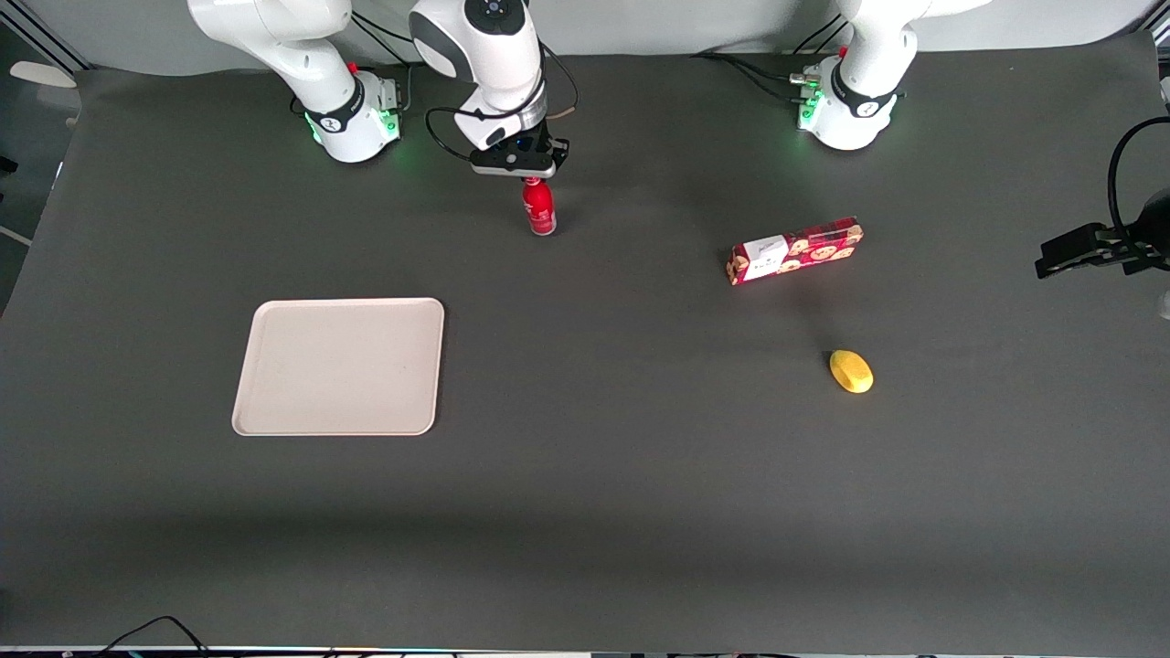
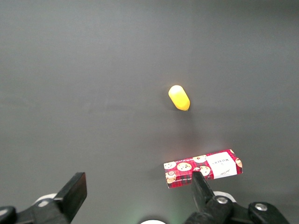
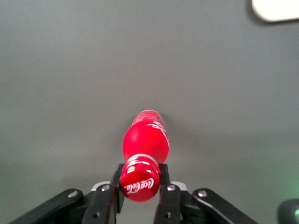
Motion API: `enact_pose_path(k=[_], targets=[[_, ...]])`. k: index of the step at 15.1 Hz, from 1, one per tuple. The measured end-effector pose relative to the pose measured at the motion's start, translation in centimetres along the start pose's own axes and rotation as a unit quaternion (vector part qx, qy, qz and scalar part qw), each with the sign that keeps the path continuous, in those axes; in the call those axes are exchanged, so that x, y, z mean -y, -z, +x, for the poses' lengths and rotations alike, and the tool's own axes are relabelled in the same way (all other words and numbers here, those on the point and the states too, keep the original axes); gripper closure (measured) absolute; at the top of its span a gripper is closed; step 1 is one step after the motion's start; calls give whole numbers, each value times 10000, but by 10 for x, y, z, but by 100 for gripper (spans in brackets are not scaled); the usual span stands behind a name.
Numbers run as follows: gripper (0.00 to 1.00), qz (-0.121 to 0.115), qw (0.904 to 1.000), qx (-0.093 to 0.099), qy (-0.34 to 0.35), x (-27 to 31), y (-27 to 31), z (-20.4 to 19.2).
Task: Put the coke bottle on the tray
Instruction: 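Carry the held bottle over to the white tray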
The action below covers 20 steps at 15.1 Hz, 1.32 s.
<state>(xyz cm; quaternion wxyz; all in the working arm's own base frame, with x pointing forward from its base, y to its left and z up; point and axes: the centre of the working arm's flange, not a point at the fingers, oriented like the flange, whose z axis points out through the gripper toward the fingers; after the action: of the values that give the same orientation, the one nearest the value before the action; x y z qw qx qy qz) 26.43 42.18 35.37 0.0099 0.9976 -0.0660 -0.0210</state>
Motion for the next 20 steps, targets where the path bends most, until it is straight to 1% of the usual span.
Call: enact_pose_path(k=[2, 4, 6, 9, 10, 13, 15, 17, 20], targets=[[69, -17, 9999, -85, -125, 1, 30, 26], [69, -95, 9992, -181, -356, -7, 69, 66], [69, -110, 9979, -191, -616, -22, 117, 115], [69, -18, 9968, -196, -772, -58, 170, 189], [69, -24, 9972, -184, -720, -75, 178, 212], [69, -148, 9994, -42, -321, -147, 184, 272], [69, -252, 9997, -35, -67, -204, 184, 305], [69, -377, 9990, -1, 225, -260, 181, 330], [69, -456, 9962, 157, 719, -336, 172, 354]])
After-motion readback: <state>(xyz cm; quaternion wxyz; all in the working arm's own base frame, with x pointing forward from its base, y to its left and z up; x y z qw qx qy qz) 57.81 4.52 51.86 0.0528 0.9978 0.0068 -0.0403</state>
